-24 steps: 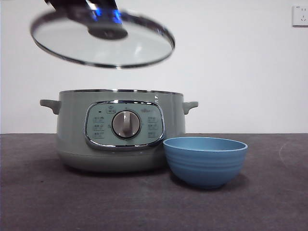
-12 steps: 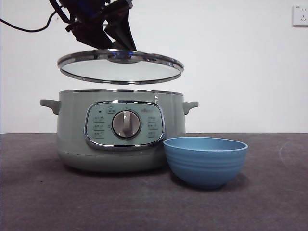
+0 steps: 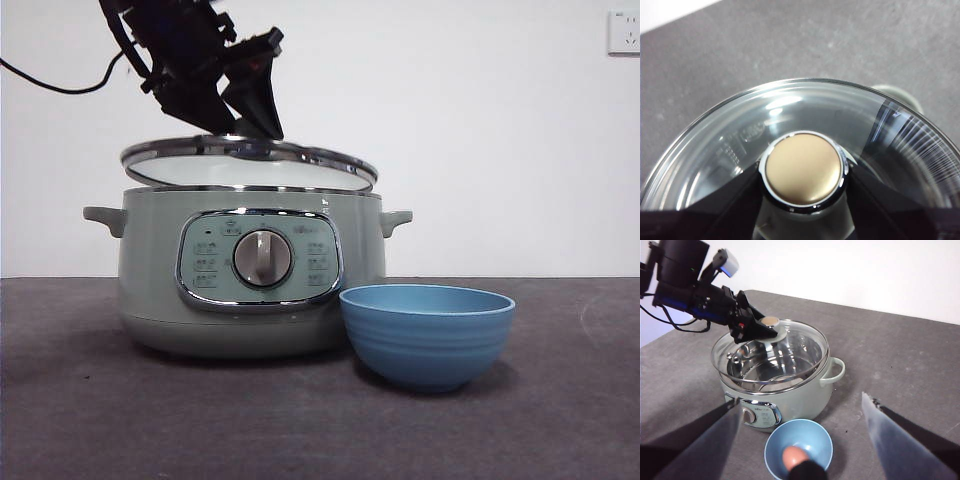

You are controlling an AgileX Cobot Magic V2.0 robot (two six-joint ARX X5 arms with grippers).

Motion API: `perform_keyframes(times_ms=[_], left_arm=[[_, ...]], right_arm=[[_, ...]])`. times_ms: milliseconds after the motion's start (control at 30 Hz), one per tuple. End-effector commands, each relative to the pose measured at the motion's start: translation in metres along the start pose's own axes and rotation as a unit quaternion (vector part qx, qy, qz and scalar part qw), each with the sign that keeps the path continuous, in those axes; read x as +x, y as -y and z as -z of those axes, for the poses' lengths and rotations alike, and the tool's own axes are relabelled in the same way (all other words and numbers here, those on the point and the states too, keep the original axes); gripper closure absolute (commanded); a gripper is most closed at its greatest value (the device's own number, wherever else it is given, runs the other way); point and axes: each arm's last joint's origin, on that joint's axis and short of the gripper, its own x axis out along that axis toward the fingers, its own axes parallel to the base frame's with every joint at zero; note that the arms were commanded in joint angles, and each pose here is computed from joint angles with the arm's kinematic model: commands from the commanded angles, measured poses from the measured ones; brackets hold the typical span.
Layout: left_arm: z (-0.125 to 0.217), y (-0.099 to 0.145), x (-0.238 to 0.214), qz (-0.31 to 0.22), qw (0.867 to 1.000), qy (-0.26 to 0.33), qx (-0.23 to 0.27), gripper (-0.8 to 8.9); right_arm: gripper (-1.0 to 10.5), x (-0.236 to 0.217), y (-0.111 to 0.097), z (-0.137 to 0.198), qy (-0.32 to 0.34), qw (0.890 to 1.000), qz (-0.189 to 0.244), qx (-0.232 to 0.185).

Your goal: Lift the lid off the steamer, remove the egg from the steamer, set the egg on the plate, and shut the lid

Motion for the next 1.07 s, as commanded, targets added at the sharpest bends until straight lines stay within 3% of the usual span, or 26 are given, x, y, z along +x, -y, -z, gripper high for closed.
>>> perform_keyframes(times_ms=[33, 533, 833, 900, 1000, 1067], left_arm=[[-0.008, 0.001, 0.001, 0.000, 1.000, 0.021, -0.002, 8.22], [0.000, 0.000, 0.007, -0.001, 1.000, -0.010, -0.005, 8.22], [0.020, 0.001, 0.027, 0.011, 0.996, -0.088, -0.015, 8.02], [0.021, 0.001, 0.027, 0.012, 0.996, -0.091, -0.016, 6.91], [0.020, 0.001, 0.026, 0.011, 0.996, -0.091, -0.021, 4.16], [0.021, 0.000, 0.025, 0.010, 0.995, -0.093, -0.028, 3.37]], right_arm=[[5.3, 0.001, 0.000, 0.001, 0.002, 1.000, 0.000, 0.004], [5.4, 0.001, 0.000, 0.001, 0.002, 1.000, -0.001, 0.004], [5.4, 0.001, 0.000, 0.001, 0.002, 1.000, -0.001, 0.004], [5.4, 0.001, 0.000, 0.001, 0.002, 1.000, -0.001, 0.004], [5.4, 0.001, 0.000, 0.001, 0.002, 1.000, -0.002, 0.004], [5.4, 0.001, 0.000, 0.001, 0.001, 1.000, -0.004, 0.004]])
